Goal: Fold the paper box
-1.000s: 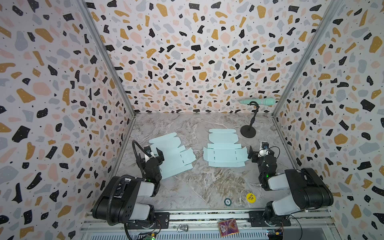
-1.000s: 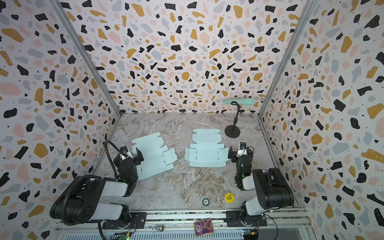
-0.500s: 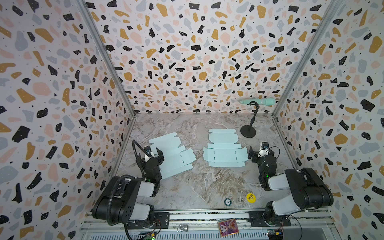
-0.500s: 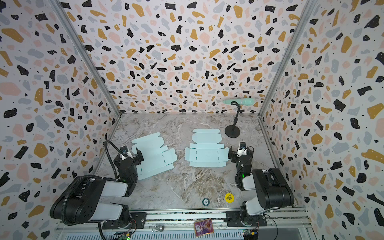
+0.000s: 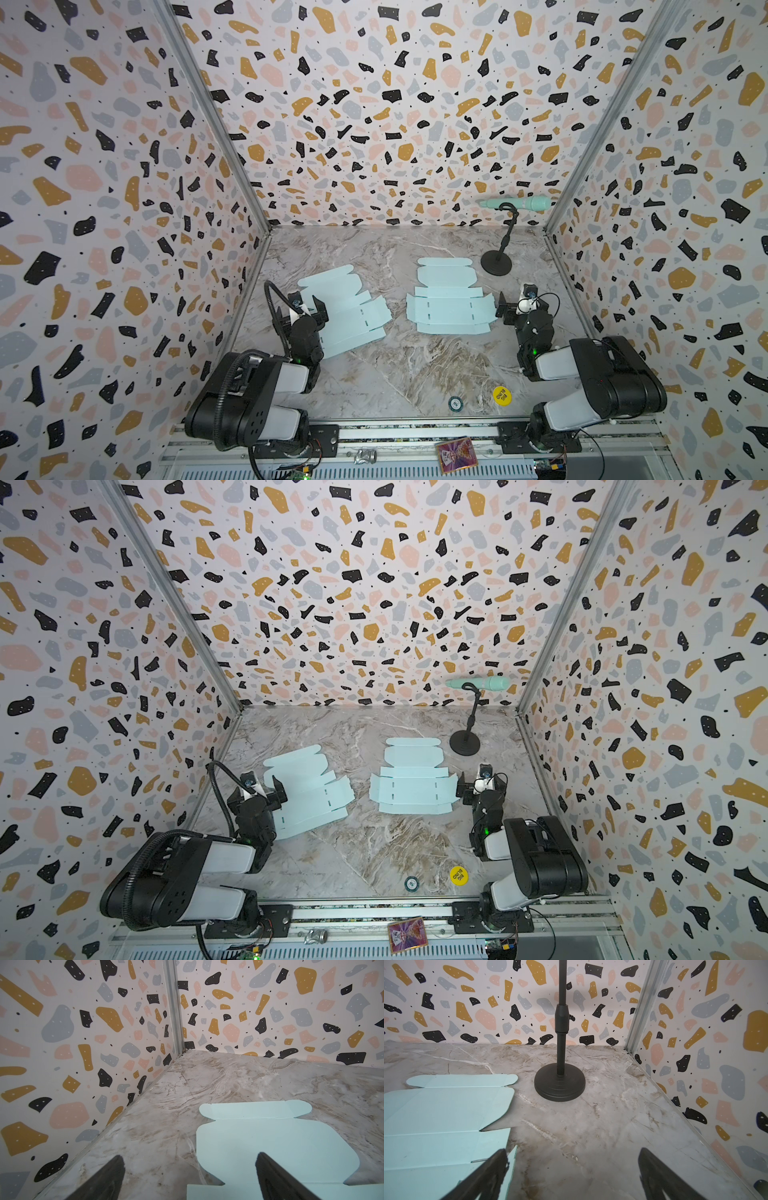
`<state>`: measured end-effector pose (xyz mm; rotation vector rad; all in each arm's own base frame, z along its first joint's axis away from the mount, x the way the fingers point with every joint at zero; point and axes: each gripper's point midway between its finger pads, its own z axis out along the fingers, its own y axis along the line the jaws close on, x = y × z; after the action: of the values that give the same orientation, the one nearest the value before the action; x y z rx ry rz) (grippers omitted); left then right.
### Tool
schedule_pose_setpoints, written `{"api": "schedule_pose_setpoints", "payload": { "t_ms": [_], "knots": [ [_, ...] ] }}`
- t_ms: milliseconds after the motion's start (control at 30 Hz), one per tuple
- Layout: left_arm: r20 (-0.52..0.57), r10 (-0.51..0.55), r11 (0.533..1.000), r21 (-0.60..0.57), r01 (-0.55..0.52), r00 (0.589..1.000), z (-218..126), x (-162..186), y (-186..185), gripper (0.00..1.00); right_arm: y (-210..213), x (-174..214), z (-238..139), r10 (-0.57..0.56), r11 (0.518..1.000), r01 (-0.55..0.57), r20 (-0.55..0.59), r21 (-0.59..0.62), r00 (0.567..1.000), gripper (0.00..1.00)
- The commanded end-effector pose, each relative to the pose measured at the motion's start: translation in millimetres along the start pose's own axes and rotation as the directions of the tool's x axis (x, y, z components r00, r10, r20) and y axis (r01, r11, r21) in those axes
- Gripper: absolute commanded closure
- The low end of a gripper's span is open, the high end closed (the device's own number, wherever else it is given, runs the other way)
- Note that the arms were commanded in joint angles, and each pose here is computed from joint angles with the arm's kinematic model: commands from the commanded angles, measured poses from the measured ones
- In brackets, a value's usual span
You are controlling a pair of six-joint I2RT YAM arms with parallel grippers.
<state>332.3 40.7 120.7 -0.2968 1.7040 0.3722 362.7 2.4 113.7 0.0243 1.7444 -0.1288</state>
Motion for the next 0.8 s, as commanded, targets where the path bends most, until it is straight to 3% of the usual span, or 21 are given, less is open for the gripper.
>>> {"api": "schedule_pose_setpoints", "payload": {
  "t_ms": [0,567,767],
  "knots": [
    [0.05,-0.042,0.999,0.003,0.042,0.998,1.6,-15.7,-0.3,0.0,-0.6,-10.0,1.2,0.015,1.0,-0.015,0.029,0.008,0.999,0.01],
    [0.037,-0.031,0.998,0.048,0.03,0.999,0.1,-33.0,-7.5,0.0,3.2,-29.0,-4.6,-0.008,1.0,0.008,0.03,-0.003,1.0,0.01],
    [-0.019,-0.09,0.992,0.084,0.092,0.996,-3.2,-53.7,-12.6,0.0,0.9,-49.5,-14.2,0.039,0.999,-0.039,0.004,0.036,0.999,0.01]
  ]
}}
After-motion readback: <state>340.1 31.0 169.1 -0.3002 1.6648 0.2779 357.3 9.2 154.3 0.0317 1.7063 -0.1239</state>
